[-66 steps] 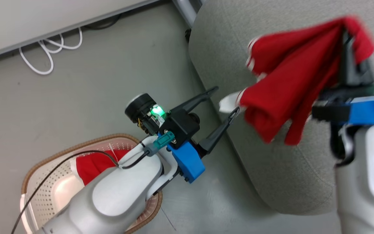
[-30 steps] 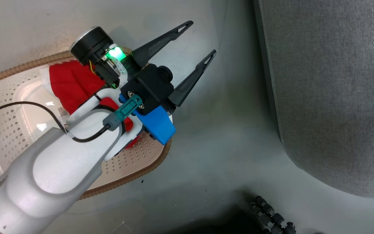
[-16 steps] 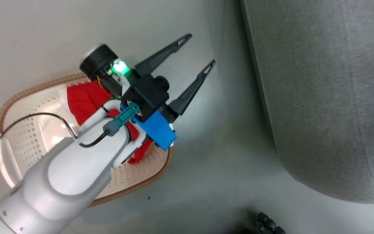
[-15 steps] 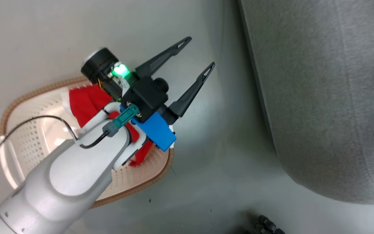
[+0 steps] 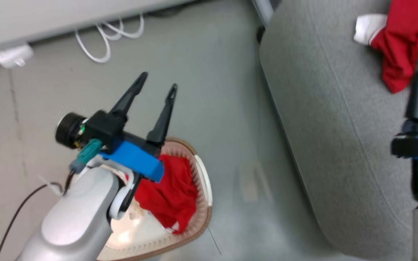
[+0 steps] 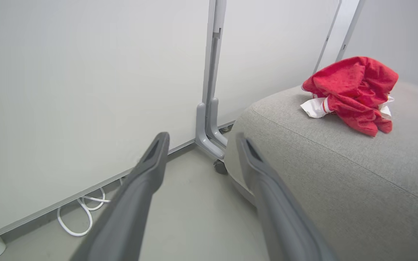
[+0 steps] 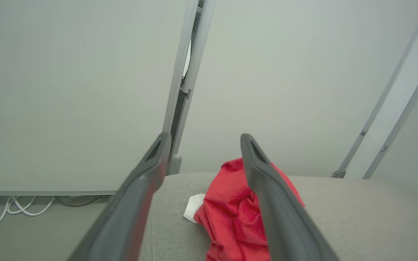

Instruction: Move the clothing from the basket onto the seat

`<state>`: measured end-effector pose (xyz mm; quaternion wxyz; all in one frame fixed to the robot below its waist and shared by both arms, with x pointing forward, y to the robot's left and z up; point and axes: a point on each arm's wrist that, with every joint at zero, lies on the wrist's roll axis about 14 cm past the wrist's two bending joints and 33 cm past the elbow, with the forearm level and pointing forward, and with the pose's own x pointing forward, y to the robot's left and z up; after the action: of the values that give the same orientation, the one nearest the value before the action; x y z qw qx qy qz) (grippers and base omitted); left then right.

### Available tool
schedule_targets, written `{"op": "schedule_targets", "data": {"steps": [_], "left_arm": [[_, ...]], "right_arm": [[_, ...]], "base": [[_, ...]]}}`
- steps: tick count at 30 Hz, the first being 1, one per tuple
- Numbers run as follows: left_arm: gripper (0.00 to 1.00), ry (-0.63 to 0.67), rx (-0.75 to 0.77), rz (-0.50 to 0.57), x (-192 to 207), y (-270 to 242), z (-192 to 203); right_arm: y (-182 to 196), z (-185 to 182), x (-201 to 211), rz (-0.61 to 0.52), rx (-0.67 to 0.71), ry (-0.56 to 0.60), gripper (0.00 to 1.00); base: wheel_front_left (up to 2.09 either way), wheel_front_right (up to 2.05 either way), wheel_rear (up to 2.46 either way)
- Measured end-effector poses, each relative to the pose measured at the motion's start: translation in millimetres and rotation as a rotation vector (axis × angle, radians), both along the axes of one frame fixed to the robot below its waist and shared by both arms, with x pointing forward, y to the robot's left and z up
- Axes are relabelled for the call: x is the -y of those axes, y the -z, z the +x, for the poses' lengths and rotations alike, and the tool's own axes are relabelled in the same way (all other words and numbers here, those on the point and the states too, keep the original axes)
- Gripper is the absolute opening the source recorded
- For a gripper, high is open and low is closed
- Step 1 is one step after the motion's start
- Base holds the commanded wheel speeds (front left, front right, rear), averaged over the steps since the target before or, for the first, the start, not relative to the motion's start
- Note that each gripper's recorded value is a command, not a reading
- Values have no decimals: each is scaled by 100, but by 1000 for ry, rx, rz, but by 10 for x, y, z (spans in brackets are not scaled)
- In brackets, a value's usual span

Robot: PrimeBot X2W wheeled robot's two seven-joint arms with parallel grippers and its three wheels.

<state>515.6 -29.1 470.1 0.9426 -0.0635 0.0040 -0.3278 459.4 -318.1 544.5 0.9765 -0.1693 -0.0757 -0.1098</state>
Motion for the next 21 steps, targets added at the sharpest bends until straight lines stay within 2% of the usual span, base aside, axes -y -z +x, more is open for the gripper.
{"op": "schedule_targets", "data": {"steps": [11, 16, 21], "left_arm": [[100, -374, 66, -8, -1209, -487, -382], [100, -482, 90, -2, -1608, -571, -693], [100, -549, 79, -6, -1834, -531, -998]], "right_arm": [[-207, -180, -1212, 109, 56, -328, 100], [-132, -367, -1568, 174, 34, -413, 100], [76, -577, -1728, 225, -26, -441, 100]], "base": [[0, 0, 0], [0, 0, 0], [0, 0, 0]]}}
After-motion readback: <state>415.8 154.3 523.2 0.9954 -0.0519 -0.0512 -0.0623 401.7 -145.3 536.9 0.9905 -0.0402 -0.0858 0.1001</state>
